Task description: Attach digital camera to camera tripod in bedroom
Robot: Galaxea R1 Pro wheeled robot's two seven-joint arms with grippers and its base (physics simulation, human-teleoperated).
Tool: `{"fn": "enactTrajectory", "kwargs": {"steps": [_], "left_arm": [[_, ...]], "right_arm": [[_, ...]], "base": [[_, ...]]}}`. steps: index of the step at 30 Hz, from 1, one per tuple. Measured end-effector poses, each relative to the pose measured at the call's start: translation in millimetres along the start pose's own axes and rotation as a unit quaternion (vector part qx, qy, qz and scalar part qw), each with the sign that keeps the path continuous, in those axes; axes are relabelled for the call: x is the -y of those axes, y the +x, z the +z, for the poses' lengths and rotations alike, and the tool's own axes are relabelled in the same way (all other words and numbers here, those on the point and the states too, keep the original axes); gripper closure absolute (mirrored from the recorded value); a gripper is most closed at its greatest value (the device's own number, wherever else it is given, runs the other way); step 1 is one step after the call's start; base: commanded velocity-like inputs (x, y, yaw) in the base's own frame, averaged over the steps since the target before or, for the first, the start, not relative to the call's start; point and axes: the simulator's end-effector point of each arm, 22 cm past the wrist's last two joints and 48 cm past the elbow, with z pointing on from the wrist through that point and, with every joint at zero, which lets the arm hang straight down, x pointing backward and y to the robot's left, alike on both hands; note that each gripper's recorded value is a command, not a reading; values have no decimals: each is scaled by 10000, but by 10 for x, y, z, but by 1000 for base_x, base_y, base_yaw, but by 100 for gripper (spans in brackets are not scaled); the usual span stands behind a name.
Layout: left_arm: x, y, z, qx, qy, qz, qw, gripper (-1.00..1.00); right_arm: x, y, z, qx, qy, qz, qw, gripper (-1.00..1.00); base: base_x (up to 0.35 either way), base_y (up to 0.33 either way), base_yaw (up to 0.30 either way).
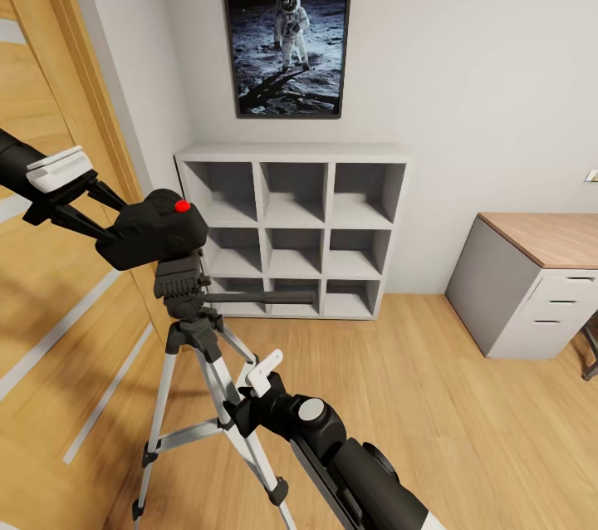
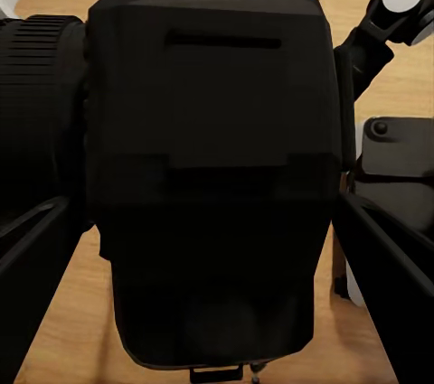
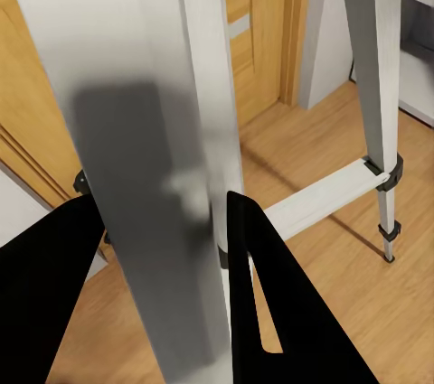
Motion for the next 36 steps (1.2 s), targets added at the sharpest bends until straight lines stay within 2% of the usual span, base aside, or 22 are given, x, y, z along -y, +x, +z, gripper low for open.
{"fn": "enactTrajectory", "kwargs": {"steps": [9, 15, 21, 31, 36], "left_arm": [[38, -83, -37, 69, 3, 94, 9999, 100], [238, -237, -127, 274, 93, 231, 9993, 100], [390, -293, -184, 344, 154, 165, 9992, 100], [412, -328, -166, 320, 195, 129, 9992, 100], [387, -356, -74, 206, 281, 123, 9993, 100]], "right_arm": [[0, 0, 0, 0, 0, 0, 10000, 100], [-1, 1, -1, -1, -1, 1, 10000, 100], [0, 0, 0, -1, 0, 1, 10000, 100], [0, 0, 0, 0, 0, 1, 10000, 100], [1, 0, 1, 1, 0, 0, 10000, 100]], "base": [[0, 0, 0], [0, 0, 0], [0, 0, 0], [0, 0, 0], [0, 0, 0]]}}
